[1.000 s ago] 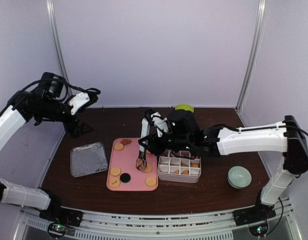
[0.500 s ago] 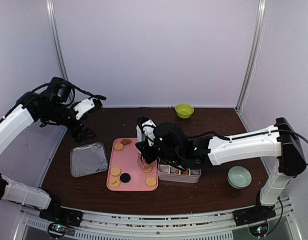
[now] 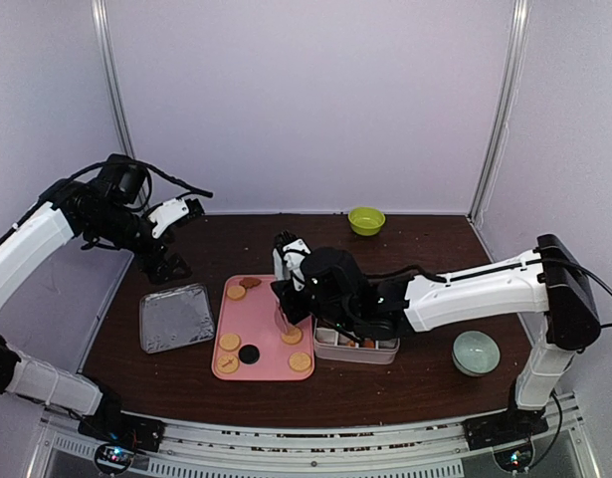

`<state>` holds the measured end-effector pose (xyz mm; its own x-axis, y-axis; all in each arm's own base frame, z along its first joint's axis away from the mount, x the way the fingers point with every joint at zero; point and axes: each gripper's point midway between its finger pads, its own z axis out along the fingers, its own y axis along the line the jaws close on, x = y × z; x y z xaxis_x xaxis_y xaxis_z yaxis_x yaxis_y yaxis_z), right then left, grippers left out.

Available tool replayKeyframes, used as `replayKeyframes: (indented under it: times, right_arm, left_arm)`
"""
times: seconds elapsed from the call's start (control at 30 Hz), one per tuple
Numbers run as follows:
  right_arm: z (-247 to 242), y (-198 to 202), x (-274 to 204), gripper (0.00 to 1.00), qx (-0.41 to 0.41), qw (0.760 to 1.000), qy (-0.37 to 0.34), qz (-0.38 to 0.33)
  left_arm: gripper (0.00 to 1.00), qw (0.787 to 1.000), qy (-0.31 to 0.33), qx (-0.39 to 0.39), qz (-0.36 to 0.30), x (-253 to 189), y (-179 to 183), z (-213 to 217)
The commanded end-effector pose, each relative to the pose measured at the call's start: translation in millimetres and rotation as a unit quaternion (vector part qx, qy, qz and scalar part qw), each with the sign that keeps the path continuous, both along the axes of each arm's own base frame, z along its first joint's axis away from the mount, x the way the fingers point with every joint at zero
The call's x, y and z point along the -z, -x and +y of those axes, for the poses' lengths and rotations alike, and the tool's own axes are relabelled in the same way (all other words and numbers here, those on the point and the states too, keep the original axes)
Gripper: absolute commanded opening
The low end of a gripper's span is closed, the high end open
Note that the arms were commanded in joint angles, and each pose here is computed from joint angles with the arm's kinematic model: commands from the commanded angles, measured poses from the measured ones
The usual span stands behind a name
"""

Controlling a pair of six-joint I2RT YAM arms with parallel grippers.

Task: Pack the cookies
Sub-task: Pick up the fake cookies from the plate.

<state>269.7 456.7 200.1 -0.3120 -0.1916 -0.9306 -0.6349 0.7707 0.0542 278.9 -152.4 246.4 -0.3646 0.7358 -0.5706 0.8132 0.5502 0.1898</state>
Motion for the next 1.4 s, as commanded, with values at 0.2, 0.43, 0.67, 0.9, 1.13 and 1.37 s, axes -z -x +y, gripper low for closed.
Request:
replayKeyframes:
  times: [0.2, 0.43, 0.67, 0.9, 1.13, 1.37]
  right_arm:
    - [10, 0, -6, 0.39, 0.001, 0.999, -0.038, 0.000]
    - [5, 3, 1, 0.48, 0.000, 1.000, -0.029, -0.001]
    - [3, 4, 11, 0.49, -0.002, 1.000, -0.018, 0.004]
    - [-5, 7, 16, 0.45, 0.005, 1.000, 0.008, -0.005]
    - [-17, 6, 13, 0.38, 0.021, 0.999, 0.039, -0.023]
    - [-21, 1, -11, 0.07, 0.038, 0.998, 0.027, -0.039]
  left_arm:
    - [0.98, 1.000, 0.023, -0.003, 0.003, -16, -3, -5]
    - [0.98, 1.000, 0.025, -0.003, 0.004, -17, -4, -6]
    - [0.98, 1.000, 0.030, -0.002, 0.006, -18, -3, -7]
    - [0.98, 1.000, 0.029, -0.002, 0.007, -16, -3, -7]
    - [0.98, 1.000, 0.030, -0.002, 0.010, -15, -3, -7]
    - [0.98, 1.000, 0.029, -0.003, 0.013, -12, -2, -7]
